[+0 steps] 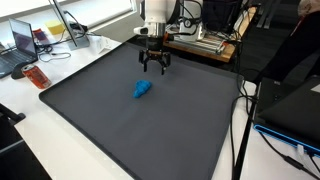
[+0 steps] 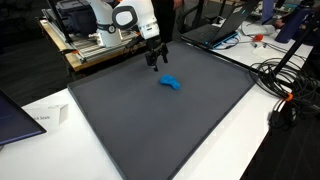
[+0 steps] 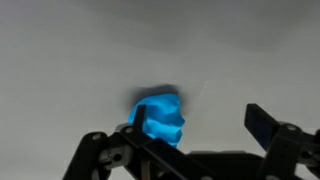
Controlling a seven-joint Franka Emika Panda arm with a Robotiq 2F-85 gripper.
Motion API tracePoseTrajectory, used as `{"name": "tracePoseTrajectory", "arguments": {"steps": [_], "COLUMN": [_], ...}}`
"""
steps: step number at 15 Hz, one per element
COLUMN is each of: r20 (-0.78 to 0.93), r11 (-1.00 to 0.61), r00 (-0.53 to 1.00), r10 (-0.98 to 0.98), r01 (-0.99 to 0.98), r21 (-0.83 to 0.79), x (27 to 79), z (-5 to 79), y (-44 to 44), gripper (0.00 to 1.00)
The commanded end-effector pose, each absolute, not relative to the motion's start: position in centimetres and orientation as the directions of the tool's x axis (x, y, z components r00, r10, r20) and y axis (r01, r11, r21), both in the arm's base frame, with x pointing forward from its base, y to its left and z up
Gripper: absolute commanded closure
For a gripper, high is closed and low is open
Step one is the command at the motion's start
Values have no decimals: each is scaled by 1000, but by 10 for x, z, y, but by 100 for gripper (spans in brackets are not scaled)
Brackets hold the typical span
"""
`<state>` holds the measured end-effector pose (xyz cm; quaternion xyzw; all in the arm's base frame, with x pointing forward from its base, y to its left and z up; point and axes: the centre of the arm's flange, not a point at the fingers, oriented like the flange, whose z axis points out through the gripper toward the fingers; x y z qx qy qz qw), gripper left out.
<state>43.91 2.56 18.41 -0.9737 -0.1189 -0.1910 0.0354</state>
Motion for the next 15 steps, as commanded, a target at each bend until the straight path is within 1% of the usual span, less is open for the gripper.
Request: {"name": "tracePoseTrajectory", "arguments": {"steps": [1, 5, 8, 15], "r20": [356, 366, 338, 285], "r11": [-952, -948, -956, -949], "r00": [896, 892, 907, 917], "r10": [264, 264, 253, 278], "r01": [301, 310, 288, 308], "r21": [-51, -71, -57, -66], "x": [465, 469, 476, 516], "z": [211, 221, 230, 264], "y": [4, -7, -12, -33], "gripper": [0, 0, 0, 0]}}
